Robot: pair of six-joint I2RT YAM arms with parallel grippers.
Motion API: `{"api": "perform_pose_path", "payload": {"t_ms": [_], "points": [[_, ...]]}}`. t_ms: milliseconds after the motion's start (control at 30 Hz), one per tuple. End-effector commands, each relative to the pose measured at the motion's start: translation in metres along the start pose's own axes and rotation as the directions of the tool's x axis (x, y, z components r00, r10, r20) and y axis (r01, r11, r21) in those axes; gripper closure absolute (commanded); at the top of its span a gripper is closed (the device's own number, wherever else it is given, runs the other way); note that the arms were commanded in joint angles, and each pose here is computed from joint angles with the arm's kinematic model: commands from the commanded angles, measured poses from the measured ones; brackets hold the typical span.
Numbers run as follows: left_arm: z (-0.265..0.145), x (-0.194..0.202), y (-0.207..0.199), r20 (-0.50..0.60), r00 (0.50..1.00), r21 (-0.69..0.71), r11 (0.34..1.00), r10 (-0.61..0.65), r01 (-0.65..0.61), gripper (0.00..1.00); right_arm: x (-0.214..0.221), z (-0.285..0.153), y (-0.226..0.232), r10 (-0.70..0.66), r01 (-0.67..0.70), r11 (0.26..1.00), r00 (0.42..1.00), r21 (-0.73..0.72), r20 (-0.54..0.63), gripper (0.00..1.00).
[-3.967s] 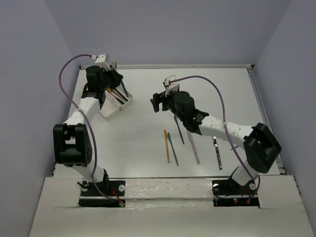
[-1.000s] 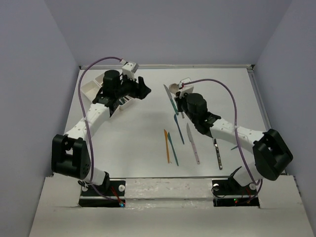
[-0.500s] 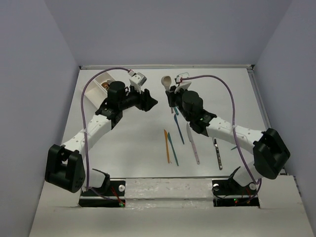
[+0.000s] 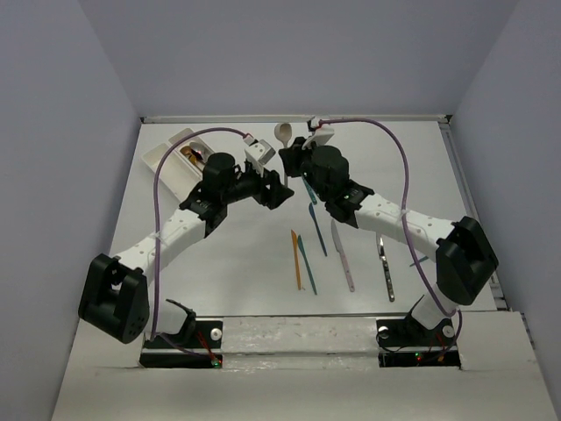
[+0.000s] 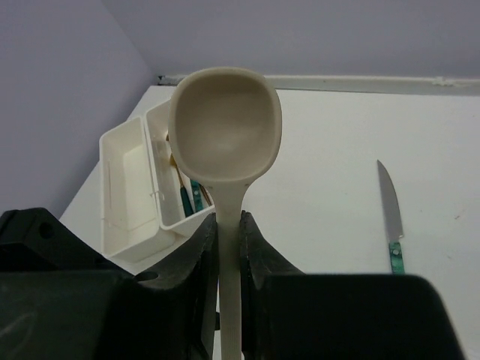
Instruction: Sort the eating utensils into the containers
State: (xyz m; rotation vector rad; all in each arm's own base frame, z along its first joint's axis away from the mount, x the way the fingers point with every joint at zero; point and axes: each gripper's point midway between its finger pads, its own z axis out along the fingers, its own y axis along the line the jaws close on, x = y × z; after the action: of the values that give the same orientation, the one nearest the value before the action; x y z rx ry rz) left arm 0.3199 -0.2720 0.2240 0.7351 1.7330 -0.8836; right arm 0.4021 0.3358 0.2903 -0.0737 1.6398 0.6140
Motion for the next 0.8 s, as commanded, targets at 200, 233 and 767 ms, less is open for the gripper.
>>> {"api": "perform_pose_path", "payload": {"t_ms": [200,233,767], "points": [[0.005,-0.049,0.026,0.142,0.99,-0.146,0.989,0.018,0.003,0.37,-0.017,-0.001,0.031,0.09,-0.088,0.991,0.996,-0.102,0.014,1.0],[0.005,-0.049,0.029,0.144,0.989,-0.162,0.987,0.015,0.009,0.38,-0.018,-0.002,0.032,0.094,-0.092,0.99,0.995,-0.106,0.015,1.0],[0.016,-0.038,0.05,0.136,0.987,-0.193,0.975,-0.082,0.108,0.94,0.003,0.004,0.043,0.106,-0.112,0.983,0.993,-0.146,-0.043,1.0]]}}
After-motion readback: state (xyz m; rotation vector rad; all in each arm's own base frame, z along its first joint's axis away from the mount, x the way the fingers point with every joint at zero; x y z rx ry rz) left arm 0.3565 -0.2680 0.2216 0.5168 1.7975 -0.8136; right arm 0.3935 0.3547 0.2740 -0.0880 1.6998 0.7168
